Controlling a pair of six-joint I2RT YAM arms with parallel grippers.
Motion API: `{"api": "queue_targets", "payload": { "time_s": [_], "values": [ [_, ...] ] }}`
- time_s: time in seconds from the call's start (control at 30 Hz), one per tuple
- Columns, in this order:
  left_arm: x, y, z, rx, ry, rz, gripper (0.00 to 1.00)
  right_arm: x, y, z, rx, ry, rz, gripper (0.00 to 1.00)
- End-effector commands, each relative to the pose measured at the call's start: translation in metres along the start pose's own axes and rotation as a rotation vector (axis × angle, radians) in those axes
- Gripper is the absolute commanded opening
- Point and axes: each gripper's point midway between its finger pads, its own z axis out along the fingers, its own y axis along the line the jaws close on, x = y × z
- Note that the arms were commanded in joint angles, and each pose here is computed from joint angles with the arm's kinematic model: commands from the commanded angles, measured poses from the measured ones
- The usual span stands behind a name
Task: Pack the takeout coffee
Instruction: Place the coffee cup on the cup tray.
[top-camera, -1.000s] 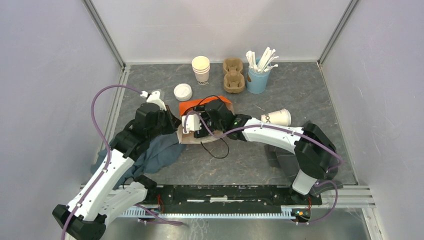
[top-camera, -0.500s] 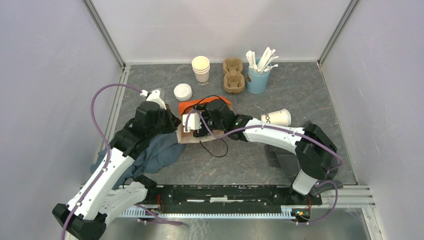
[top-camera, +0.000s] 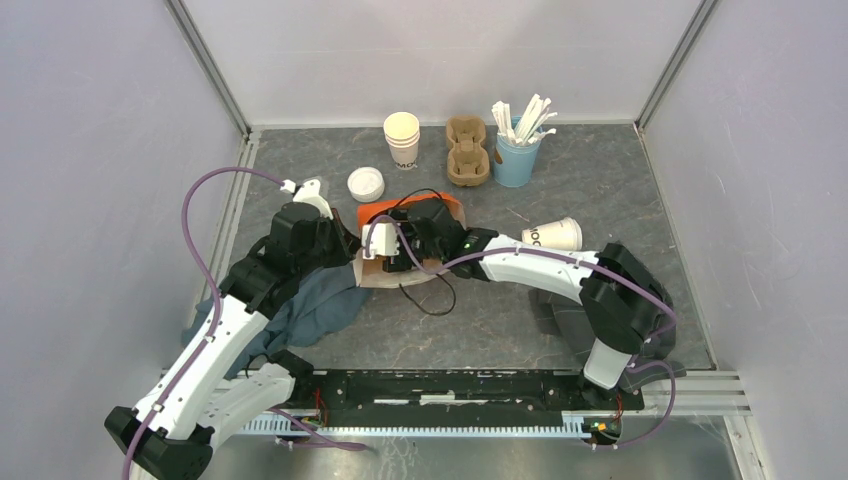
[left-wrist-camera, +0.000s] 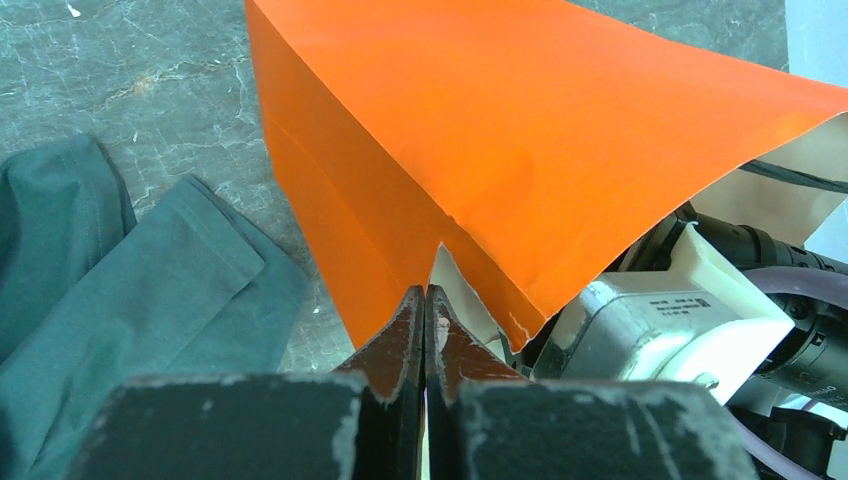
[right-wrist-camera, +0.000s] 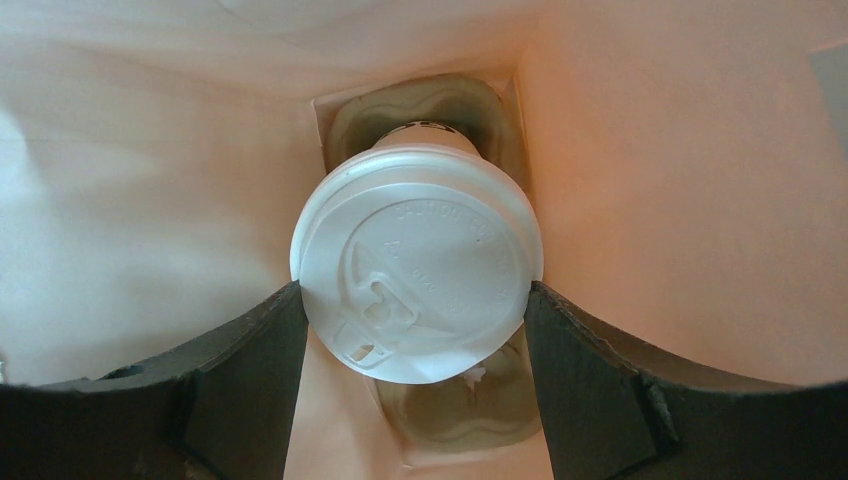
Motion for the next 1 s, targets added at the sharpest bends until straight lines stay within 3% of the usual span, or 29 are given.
{"api": "queue_targets", "payload": {
  "time_s": [0.0,0.3,0.97],
  "values": [
    [-0.012,-0.016,-0.006,0.051,-0.021,-0.054,0.02,-0.003,-0.014,0.001,0.049,0.021,0.079,0.46],
    [-0.014,-0.034,-0.013,0.113,0.023,-0.106,0.02,-0.004,-0.017,-0.011,0.057,0.111,0.161,0.47],
    [-0.004,-0.076,-0.022,0.256,0.195,-0.239,0.02,-0.015,0.037,-0.055,-0.126,0.236,0.353,0.48]
  ]
}}
